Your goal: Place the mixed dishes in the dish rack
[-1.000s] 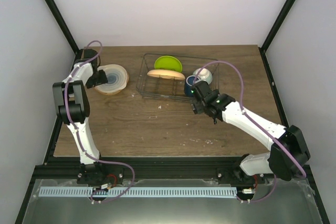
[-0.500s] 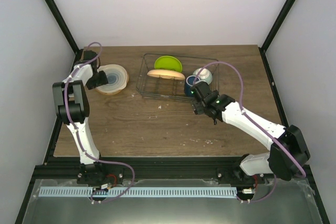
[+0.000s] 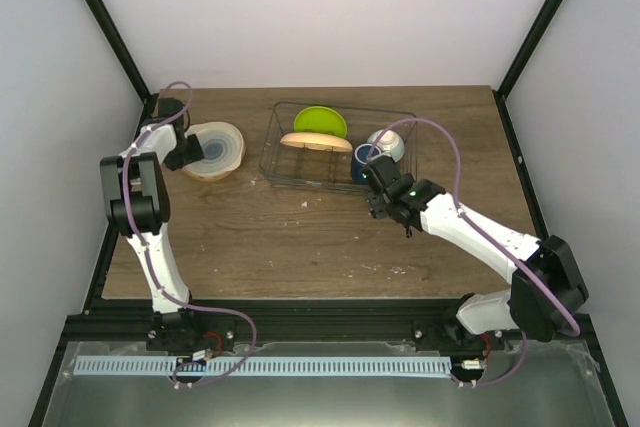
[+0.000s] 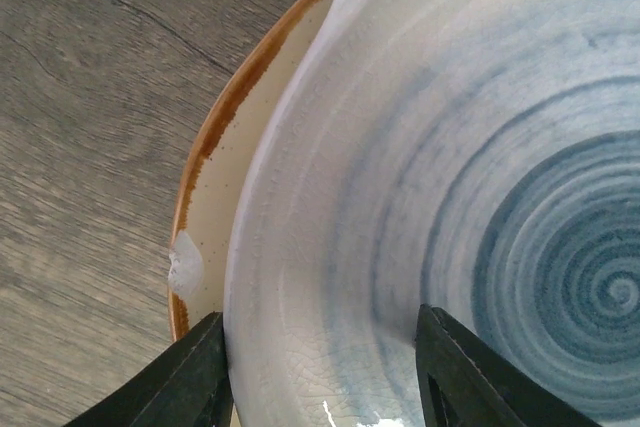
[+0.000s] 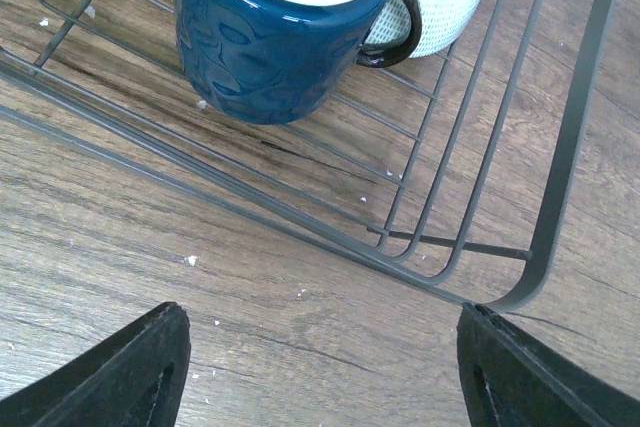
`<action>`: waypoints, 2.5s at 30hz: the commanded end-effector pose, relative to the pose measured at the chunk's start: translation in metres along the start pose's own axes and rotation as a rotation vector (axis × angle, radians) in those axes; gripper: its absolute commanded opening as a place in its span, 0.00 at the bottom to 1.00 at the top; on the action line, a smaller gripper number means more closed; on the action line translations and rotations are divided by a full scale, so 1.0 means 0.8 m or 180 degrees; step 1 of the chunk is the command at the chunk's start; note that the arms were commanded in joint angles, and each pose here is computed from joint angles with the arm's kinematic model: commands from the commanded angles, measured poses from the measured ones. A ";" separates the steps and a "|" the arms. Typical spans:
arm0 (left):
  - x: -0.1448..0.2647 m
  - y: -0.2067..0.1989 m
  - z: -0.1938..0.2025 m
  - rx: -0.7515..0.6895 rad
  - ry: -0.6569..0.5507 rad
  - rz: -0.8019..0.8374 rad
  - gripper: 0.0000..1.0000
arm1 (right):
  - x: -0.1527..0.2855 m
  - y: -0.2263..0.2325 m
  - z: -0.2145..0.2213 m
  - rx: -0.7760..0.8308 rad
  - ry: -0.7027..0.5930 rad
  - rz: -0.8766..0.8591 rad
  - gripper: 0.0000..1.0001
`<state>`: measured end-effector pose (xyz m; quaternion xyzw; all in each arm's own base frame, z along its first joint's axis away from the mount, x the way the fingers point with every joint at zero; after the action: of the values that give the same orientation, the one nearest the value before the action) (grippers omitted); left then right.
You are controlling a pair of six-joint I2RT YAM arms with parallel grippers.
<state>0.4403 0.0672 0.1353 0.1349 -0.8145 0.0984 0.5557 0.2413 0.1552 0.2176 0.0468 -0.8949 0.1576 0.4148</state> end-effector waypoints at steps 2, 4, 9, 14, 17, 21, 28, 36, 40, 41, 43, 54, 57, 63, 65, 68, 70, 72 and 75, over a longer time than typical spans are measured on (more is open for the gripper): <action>-0.041 -0.005 0.031 0.0026 0.0293 0.0092 0.45 | 0.000 0.002 -0.001 0.0001 -0.0023 0.0030 0.73; -0.041 -0.005 0.035 0.0034 0.0294 0.0092 0.38 | 0.000 0.002 -0.001 0.0005 -0.0019 0.0029 0.71; -0.035 -0.003 0.039 0.0061 0.0283 0.0100 0.14 | -0.001 0.003 0.000 0.0011 -0.0003 0.0024 0.66; -0.025 -0.002 0.047 0.0131 0.0241 0.0160 0.00 | -0.002 0.004 0.001 0.0011 -0.0008 -0.0008 0.64; -0.017 -0.001 0.053 0.0194 0.0201 0.0265 0.00 | -0.003 0.004 0.002 0.0011 0.0000 -0.0019 0.64; -0.006 0.002 0.064 0.0339 0.0123 0.0497 0.00 | -0.003 0.004 0.004 0.0009 0.0011 -0.0027 0.64; 0.024 0.017 0.082 0.0573 -0.0073 0.0829 0.00 | -0.003 0.003 0.008 -0.0009 0.0039 -0.0028 0.63; 0.065 0.030 0.077 0.0744 -0.0385 0.1061 0.00 | -0.004 0.004 0.012 -0.0044 0.0104 -0.0031 0.63; 0.081 0.029 0.068 0.0762 -0.0499 0.1118 0.00 | -0.005 0.004 0.015 -0.0051 0.0141 -0.0030 0.63; 0.087 0.029 0.066 0.0771 -0.0537 0.1134 0.00 | -0.005 0.004 0.015 -0.0052 0.0146 -0.0029 0.63; 0.095 0.030 0.061 0.0783 -0.0597 0.1159 0.00 | -0.005 0.004 0.016 -0.0051 0.0156 -0.0033 0.63; 0.152 0.046 0.075 0.0777 -0.0879 0.1124 0.00 | -0.011 0.008 0.019 -0.0046 0.0219 -0.0079 0.63; 0.171 0.050 0.091 0.0754 -0.0940 0.1075 0.00 | -0.014 0.009 0.022 -0.0042 0.0238 -0.0094 0.63; 0.185 0.054 0.134 0.0740 -0.0926 0.1036 0.00 | -0.016 0.013 0.023 -0.0045 0.0236 -0.0191 0.63; 0.195 0.053 0.148 0.0726 -0.0977 0.1142 0.00 | -0.016 0.014 0.022 -0.0043 0.0236 -0.0218 0.63; 0.208 0.051 0.164 0.0687 -0.1013 0.1253 0.00 | -0.016 0.016 0.022 -0.0034 0.0227 -0.0265 0.62; 0.217 0.050 0.171 0.0642 -0.1006 0.1285 0.00 | -0.016 0.016 0.022 -0.0039 0.0213 -0.0294 0.63; 0.224 0.047 0.177 0.0593 -0.0988 0.1312 0.00 | -0.014 0.019 0.017 -0.0064 0.0182 -0.0398 0.63; 0.232 0.038 0.189 0.0497 -0.0980 0.1386 0.00 | -0.004 0.030 0.007 -0.0149 0.0105 -0.0846 0.66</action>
<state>0.2346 0.0431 0.2254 0.0756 -0.8627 0.2534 0.4312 0.2349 0.1605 0.1959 0.0868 -0.8763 0.1315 0.4553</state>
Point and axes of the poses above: each gripper's point midway between its finger pads, its own x axis back along the fingers, its own y axis along the line the jaws close on, z = x × y, the point moved 10 cm from there along x, back along the fingers, and after that the axes turned 5 degrees about -x, right-handed, at the moved point
